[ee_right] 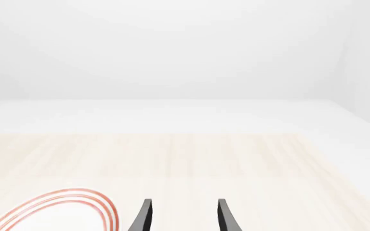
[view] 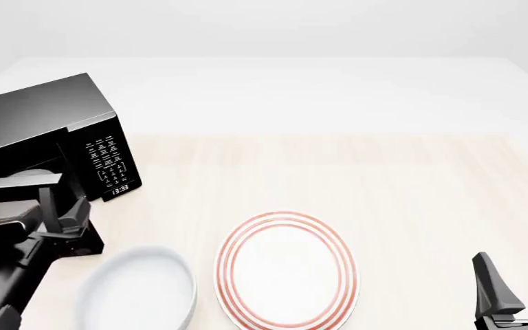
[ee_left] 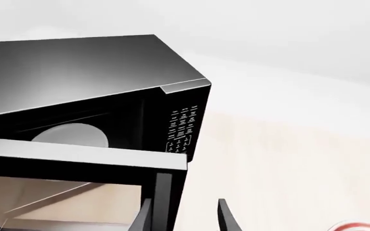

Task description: Open the microwave.

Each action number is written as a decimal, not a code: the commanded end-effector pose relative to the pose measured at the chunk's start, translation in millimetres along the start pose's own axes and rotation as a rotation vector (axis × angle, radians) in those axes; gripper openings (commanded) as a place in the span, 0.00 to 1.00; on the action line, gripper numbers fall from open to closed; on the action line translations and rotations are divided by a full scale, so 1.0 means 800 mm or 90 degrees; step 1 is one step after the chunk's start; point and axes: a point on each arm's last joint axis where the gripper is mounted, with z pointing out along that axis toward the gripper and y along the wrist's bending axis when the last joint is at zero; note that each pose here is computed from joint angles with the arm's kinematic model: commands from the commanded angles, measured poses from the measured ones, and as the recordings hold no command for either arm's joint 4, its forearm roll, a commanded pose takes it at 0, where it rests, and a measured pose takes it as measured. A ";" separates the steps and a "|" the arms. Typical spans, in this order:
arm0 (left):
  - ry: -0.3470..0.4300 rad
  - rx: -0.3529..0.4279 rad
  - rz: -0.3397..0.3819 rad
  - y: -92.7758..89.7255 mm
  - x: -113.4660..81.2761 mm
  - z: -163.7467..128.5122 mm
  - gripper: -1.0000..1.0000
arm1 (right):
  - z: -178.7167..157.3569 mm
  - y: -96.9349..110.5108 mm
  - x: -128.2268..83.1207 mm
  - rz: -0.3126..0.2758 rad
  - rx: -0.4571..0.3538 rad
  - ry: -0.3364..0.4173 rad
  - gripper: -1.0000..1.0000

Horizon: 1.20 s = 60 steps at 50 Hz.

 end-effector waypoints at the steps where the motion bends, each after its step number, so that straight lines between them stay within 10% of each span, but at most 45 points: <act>1: -0.029 0.003 0.015 0.000 -0.014 -0.006 1.00 | 0.000 0.000 0.000 0.000 0.000 0.000 1.00; 60: -0.082 0.018 0.046 -0.008 -0.050 -0.063 1.00 | 0.000 0.000 -0.001 -0.001 0.000 0.001 1.00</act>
